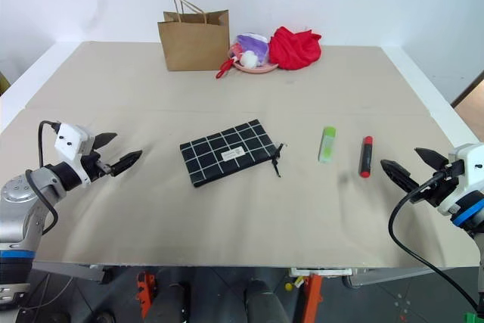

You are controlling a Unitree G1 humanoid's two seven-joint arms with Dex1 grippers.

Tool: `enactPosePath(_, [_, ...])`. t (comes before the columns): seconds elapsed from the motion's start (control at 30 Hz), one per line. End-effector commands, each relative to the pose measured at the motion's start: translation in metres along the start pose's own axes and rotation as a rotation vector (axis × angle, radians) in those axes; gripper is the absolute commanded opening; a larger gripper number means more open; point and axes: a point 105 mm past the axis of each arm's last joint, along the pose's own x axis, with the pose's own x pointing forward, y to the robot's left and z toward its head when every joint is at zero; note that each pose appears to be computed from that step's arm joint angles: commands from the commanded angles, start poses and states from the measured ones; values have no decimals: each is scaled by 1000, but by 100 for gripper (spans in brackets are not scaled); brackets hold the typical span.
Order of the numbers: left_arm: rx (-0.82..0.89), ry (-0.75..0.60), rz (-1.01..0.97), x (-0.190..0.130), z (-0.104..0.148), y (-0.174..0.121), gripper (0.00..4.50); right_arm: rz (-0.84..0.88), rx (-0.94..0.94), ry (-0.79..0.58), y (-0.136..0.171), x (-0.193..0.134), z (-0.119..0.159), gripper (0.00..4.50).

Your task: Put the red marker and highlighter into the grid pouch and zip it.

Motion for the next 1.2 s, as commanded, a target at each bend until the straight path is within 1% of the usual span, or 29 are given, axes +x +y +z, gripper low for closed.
enactPosePath(0.03, [40,-37,-2,-3,13,1,444,-7,-36,-41,-6,-5,11,443])
enactPosePath(0.37, [43,-54,-63,-2,18,-8,444,1,-33,-44,-13,-4,5,443])
enactPosePath(0.53, [69,-50,-101,1,18,-14,444,35,-32,-59,-8,4,7,443])
enactPosePath(0.6, [65,-51,-156,4,19,-25,444,96,-19,-85,6,16,13,443])
enactPosePath(0.7, [52,-53,-297,11,19,-54,444,226,-11,-117,41,44,20,443])
enactPosePath(0.8, [68,-27,-451,17,10,-88,444,378,14,-167,95,86,30,443])
enactPosePath(0.83, [74,-16,-488,19,6,-96,449,411,22,-181,110,99,34,421])
enactPosePath(0.87, [79,-9,-519,21,3,-103,449,440,36,-195,123,110,37,421])
enactPosePath(0.9, [85,-6,-545,22,1,-109,450,464,47,-208,135,122,41,402])
enactPosePath(0.93, [85,-6,-565,24,0,-113,450,479,58,-210,145,132,42,357])
enactPosePath(0.97, [84,-8,-585,25,-1,-117,450,494,74,-212,153,141,43,329])
enactPosePath(1.0, [82,-9,-601,25,-1,-121,450,488,85,-207,158,151,42,287])
enactPosePath(1.07, [87,-10,-625,27,-2,-126,450,482,92,-192,164,163,36,184])
enactPosePath(1.1, [91,-12,-634,27,-1,-128,450,485,85,-187,167,167,34,141])
enactPosePath(1.13, [92,-14,-640,27,-1,-130,450,487,77,-183,170,170,32,82])
enactPosePath(1.17, [94,-16,-645,28,0,-131,450,496,71,-180,173,173,31,48])
enactPosePath(1.2, [94,-17,-649,28,0,-132,450,500,70,-173,176,175,29,3])
